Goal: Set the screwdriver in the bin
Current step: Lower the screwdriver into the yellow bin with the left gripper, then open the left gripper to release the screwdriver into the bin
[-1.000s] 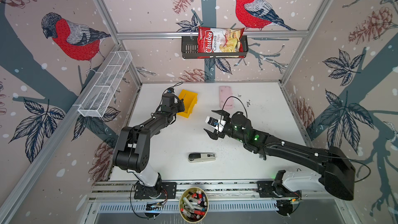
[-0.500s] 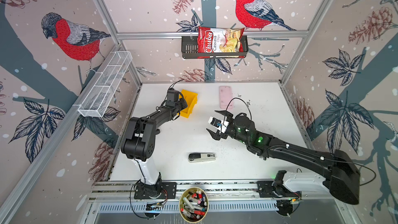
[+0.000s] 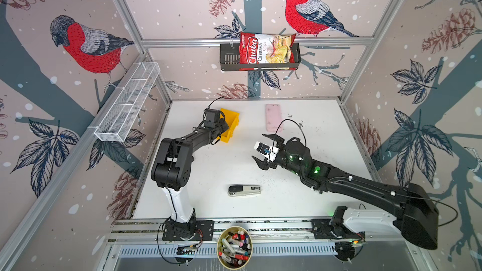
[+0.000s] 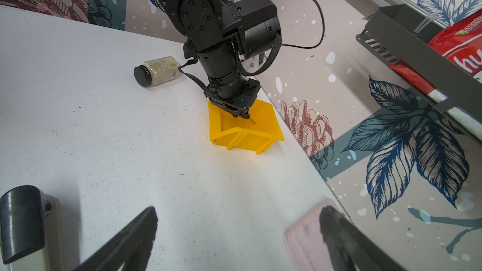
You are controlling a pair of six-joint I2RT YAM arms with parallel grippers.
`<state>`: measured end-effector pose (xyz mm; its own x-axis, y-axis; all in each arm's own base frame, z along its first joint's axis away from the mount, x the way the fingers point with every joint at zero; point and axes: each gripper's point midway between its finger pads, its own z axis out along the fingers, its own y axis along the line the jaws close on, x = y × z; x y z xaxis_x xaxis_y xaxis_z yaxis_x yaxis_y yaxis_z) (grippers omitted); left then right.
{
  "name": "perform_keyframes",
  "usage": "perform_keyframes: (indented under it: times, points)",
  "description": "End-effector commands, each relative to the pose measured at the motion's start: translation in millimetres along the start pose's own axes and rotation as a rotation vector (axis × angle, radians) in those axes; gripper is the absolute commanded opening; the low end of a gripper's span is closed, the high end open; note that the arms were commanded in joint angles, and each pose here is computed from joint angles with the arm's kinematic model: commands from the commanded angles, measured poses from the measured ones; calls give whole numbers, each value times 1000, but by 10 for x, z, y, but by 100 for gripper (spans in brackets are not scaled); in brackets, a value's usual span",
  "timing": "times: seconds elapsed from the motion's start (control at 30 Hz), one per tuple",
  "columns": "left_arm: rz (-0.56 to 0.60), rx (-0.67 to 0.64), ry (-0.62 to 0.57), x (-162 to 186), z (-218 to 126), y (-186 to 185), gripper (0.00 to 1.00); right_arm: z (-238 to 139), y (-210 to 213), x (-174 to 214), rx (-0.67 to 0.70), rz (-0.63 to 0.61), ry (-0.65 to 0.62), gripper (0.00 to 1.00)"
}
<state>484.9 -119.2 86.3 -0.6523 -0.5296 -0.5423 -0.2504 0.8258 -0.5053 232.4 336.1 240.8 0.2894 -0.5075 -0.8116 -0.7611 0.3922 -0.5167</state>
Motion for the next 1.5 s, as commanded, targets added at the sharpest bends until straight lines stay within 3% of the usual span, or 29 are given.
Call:
perform_keyframes:
  times: [0.0, 0.4, 0.8, 1.0, 1.3, 1.47]
  points:
    - [-26, -6, -2, 2, 20, -8, 2, -14, -19, -19, 9, 16, -7, 98]
    - [-23, -2, -4, -20, -29, -42, 43, -30, -20, -10, 11, 18, -3, 98]
    - [75, 5, -63, -173, -339, -108, 59, -43, -83, -71, 33, 49, -31, 98]
    - [201, 54, -138, -281, -643, -212, 76, -103, -217, -78, 85, 96, -53, 98]
    - [486, 164, -293, -273, -1114, -326, 98, -322, -532, 91, 171, 209, -63, 98]
    - [586, 166, -412, -218, -1329, -213, 99, -529, -781, 305, 256, 305, -66, 98]
